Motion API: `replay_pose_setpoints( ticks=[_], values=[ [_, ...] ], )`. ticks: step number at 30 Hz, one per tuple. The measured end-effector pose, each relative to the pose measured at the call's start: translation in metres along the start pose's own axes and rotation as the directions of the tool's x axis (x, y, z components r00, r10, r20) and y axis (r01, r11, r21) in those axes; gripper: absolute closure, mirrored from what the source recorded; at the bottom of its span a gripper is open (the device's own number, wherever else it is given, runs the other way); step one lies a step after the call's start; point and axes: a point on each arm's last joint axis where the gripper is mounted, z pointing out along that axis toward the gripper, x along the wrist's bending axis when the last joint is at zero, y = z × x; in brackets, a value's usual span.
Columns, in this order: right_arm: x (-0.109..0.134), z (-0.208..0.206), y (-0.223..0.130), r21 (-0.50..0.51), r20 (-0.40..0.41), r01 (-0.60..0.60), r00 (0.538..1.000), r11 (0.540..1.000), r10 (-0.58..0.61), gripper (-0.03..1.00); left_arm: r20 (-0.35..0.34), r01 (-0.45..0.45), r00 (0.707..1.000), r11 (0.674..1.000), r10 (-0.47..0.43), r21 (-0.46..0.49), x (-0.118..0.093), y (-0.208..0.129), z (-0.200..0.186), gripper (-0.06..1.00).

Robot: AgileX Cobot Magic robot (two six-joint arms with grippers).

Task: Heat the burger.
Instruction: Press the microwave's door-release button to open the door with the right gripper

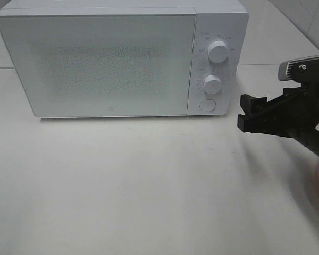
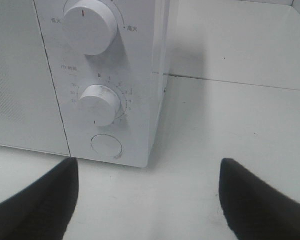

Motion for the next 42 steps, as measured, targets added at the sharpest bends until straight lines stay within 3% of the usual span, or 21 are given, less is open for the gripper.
replay_pose_setpoints(
  ticks=[17,31,42],
  values=[
    [0.032,0.002,-0.026,-0.014,0.109,-0.030,0.994,0.999,0.031,0.22,0.000,0.000,1.000,1.000,0.000,0.000,0.000,0.000,0.000,-0.04],
    [0.052,0.029,-0.027,-0.018,0.107,-0.033,0.994,0.999,0.035,0.22,0.000,0.000,1.000,1.000,0.000,0.000,0.000,0.000,0.000,-0.04],
    [0.053,0.032,-0.033,0.004,0.107,-0.035,0.994,0.999,0.034,0.22,0.000,0.000,1.000,1.000,0.000,0.000,0.000,0.000,0.000,-0.04]
  ],
)
